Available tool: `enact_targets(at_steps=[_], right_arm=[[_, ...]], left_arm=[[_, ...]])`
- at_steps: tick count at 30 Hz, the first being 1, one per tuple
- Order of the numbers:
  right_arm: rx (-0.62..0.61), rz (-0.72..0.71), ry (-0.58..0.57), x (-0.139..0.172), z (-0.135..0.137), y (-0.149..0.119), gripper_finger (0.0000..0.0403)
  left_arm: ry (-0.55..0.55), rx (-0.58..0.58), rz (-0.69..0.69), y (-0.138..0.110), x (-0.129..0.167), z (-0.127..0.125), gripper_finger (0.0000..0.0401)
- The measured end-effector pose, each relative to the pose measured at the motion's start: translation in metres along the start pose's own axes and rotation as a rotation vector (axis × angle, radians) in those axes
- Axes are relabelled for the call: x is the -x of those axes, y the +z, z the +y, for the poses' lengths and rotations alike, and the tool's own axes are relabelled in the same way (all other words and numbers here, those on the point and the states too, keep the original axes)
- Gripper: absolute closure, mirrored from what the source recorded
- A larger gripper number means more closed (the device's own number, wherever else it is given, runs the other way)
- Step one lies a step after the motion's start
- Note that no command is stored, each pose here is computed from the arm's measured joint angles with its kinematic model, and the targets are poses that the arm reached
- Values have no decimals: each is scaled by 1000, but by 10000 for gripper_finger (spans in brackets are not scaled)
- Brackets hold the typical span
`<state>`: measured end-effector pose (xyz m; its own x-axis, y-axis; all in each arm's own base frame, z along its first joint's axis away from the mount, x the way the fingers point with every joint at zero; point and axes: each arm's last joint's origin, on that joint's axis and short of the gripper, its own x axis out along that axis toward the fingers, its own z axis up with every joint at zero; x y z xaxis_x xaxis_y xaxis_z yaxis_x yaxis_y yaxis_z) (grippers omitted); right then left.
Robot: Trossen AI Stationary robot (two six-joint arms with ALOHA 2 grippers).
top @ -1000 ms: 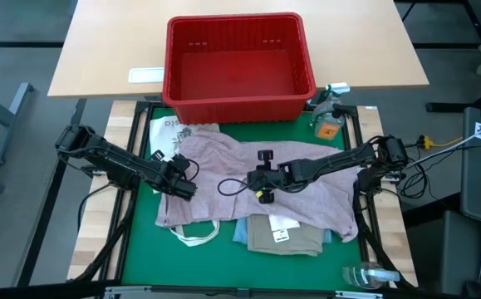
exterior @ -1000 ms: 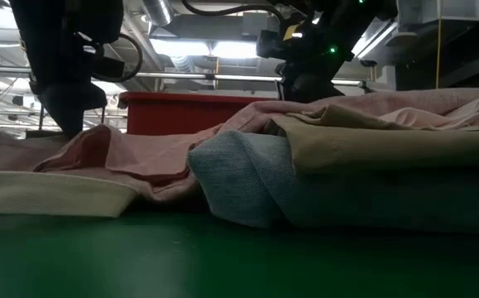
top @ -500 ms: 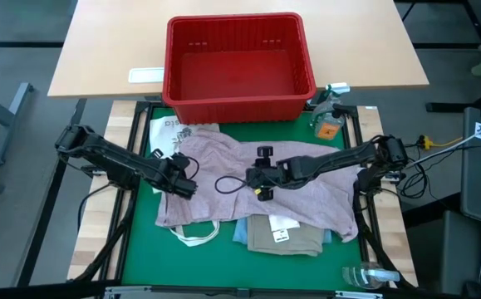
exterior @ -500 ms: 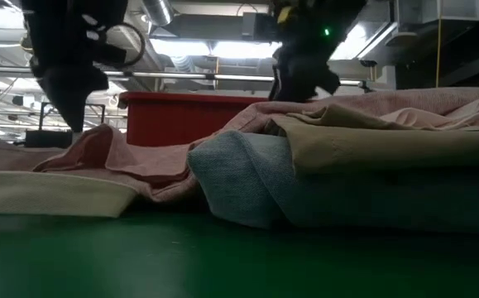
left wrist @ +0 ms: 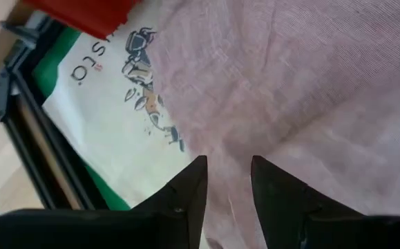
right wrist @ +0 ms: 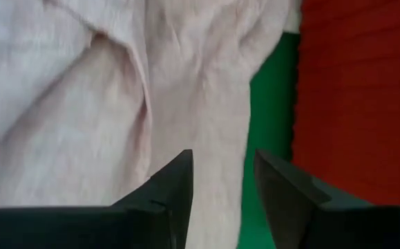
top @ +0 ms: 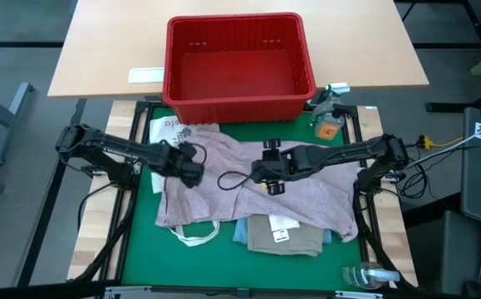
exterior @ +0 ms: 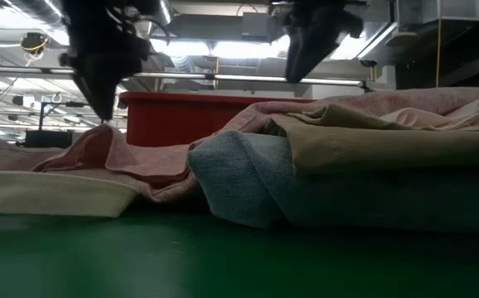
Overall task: Fold laundry
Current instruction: Fold the pink polo
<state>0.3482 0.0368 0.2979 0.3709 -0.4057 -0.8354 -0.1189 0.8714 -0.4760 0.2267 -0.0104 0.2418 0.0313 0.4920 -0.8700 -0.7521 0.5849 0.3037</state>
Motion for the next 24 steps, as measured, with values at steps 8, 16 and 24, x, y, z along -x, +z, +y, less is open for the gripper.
enact_targets(at_steps=[8, 16, 24], right_arm=[[-5, 4, 0, 42, -19, -26, 252], [-224, -49, 55, 71, -63, -78, 252], [-414, -16, 27, 68, -79, -131, 252]], left_arm=[[-60, -57, 92, 44, -33, 33, 311], [-255, -51, 184, 68, -67, 73, 325], [-181, 47, 100, 72, -91, 86, 322]])
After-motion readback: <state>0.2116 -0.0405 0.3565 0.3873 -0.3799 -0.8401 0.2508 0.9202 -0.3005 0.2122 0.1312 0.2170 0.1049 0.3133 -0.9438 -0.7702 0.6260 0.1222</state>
